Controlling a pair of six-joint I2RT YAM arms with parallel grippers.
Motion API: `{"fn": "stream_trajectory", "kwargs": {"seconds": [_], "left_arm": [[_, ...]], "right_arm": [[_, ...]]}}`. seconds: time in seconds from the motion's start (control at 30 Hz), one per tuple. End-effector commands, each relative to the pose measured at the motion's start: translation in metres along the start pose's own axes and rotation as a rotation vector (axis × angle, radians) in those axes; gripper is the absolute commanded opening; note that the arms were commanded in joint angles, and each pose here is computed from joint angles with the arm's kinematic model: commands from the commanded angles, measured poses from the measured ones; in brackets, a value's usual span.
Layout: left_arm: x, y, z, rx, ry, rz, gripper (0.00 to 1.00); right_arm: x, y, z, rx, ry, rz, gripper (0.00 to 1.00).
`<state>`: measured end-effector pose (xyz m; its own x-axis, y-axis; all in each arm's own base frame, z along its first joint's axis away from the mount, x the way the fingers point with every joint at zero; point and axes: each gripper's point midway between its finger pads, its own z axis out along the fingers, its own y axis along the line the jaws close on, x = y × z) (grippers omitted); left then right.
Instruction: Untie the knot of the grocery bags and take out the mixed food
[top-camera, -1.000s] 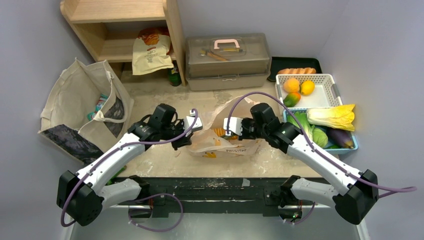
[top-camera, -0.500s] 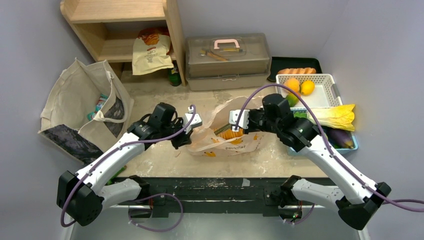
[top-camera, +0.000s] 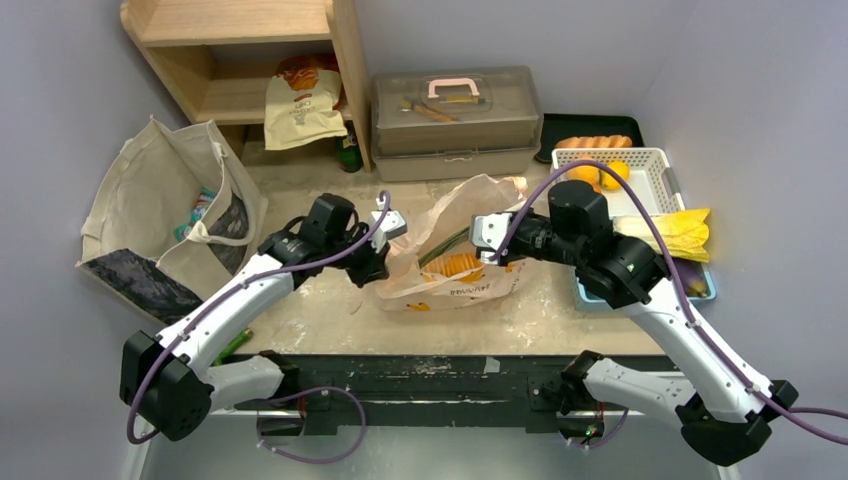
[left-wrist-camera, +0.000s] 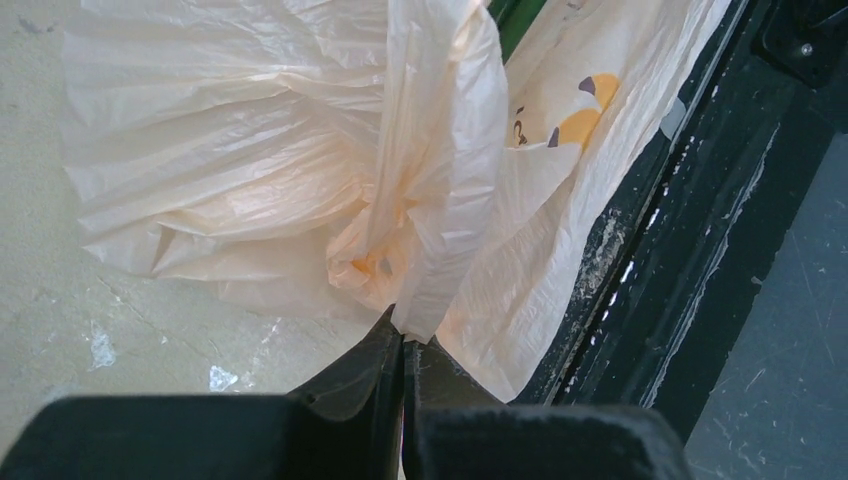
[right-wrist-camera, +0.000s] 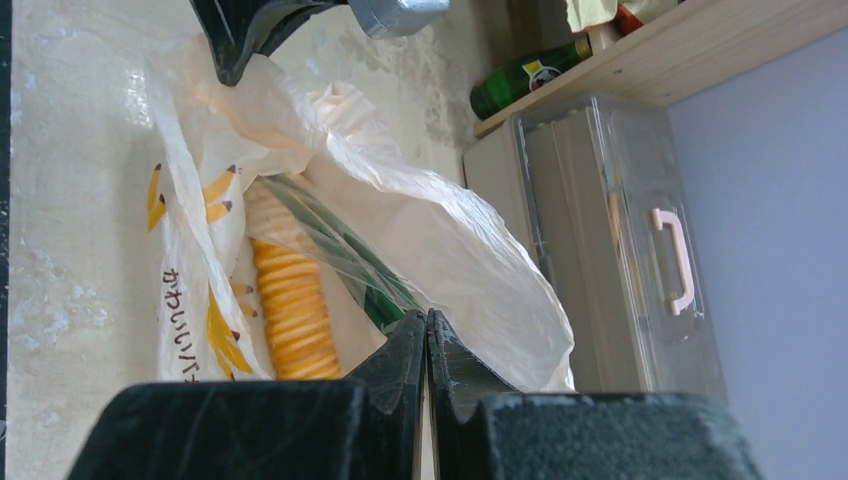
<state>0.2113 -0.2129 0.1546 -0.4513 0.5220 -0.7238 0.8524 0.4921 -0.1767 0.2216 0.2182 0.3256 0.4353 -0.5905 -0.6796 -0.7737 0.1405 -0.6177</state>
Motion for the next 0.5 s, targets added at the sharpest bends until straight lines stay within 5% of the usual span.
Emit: {"fn": "stream_trajectory", "kwargs": {"seconds": [0.0,0.23,0.47], "left_arm": [[-0.035,-0.007,-0.019,0.013,-0.126,0.026,0.03],[-0.059,-0.032,-0.057,0.04,-0.277,0.169,0.53],[-0.106,-0.056,-0.086,0.082,-0.417,0.331,0.63]], "right_arm": [[-0.027,-0.012,-0.011,0.028,-0.084,-0.025,0.0],[-0.028,-0.014,-0.014,0.042,-0.087,-0.032,0.0],[-0.032,-0.024,-0.017,0.074,-0.088,-0.054,0.0]]}}
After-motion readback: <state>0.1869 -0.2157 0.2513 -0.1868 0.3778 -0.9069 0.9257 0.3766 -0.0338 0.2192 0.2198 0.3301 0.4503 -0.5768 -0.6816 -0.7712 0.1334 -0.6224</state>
